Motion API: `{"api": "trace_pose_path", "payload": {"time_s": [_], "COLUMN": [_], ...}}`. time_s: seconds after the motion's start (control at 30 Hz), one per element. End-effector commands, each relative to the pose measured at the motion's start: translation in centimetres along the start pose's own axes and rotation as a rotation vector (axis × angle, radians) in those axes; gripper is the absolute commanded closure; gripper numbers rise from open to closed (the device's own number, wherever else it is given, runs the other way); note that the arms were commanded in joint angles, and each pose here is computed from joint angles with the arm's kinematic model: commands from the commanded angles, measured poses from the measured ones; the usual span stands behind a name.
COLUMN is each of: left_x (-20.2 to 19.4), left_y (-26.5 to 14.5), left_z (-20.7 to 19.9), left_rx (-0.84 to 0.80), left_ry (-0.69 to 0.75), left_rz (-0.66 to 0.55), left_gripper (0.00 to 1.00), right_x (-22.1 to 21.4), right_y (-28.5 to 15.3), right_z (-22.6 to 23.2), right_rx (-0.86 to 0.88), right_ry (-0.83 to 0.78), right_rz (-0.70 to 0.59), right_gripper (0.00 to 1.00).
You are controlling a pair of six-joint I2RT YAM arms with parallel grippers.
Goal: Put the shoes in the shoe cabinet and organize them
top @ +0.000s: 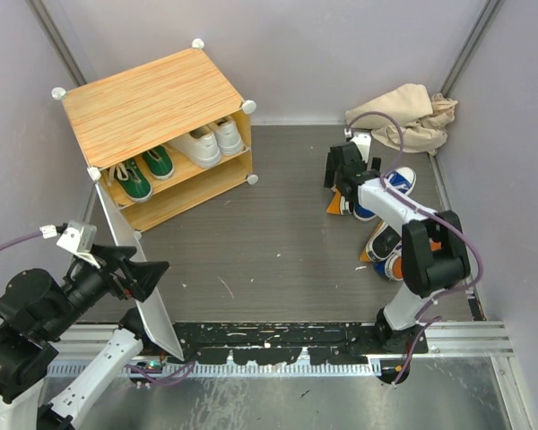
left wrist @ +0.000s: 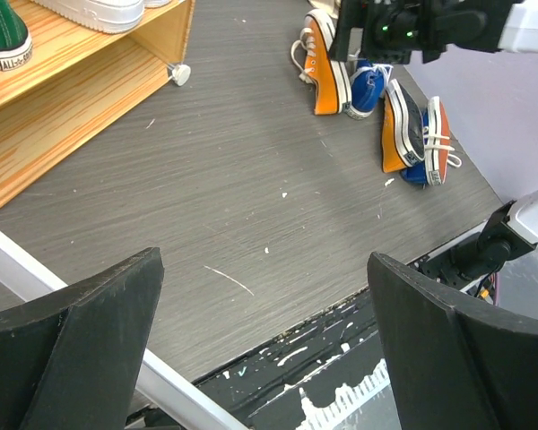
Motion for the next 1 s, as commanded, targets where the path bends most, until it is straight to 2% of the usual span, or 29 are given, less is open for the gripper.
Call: {"api": "trace_pose_path", "payload": {"time_s": [0.0,0.13,0.23,0.3,0.37,0.47,0.57,0.7,0.8,0.97], "left_x": [-0.8,-0.7,-0.8,-0.9,-0.9,-0.8,-0.7,-0.6,-0.7,-0.7], "left_y": [0.1,0.0,-0.2,-0.2,-0.2,-0.2,-0.3,-0.4,-0.3,-0.1], "left_z": [0.2,0.3,0.4,0.6,0.6,0.6,0.6,0.6,0.6,0.6], "left_rx": [0.000,0.012,0.024,0.033,0.039,0.039,0.040,0.042,0.040,0.032], "left_ry": [0.005,0.004,0.009,0.013,0.016,0.019,0.021,0.024,0.028,0.037], "left_rz": [0.033,0.029,0.033,0.035,0.035,0.039,0.039,0.035,0.037,0.051], "left_gripper": [0.02,0.02,0.02,0.02,0.02,0.02,0.02,0.02,0.02,0.02], "right_x": [0.3,-1.5,-2.8,-3.3,-3.4,-2.8,-1.8,-2.2,-3.9,-8.0], "right_y": [2.1,4.7,5.7,5.9,5.7,4.7,2.4,-2.2,-6.5,-14.7], "right_z": [2.0,1.9,2.1,2.0,1.7,1.6,2.4,4.8,7.2,12.0], "right_rx": [0.029,-0.026,-0.024,-0.026,-0.033,-0.002,0.146,0.475,0.754,1.104], "right_ry": [0.010,0.014,-0.007,-0.018,-0.024,-0.029,-0.020,0.050,0.092,0.037], "right_rz": [0.018,0.103,0.143,0.153,0.154,0.148,0.156,0.231,0.317,0.444], "right_gripper": [0.00,0.01,0.14,0.31,0.57,0.77,0.82,0.84,0.87,0.87]}}
Point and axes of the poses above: each gripper's point midway between its finger pads, its own y axis out along the fingers, its own z axis along the line the jaws close on, x = y × z, the point moved 6 cm from there along -y, back along the fingers, and after that the axes turned 4 degrees about y, right-handed, at the moved point
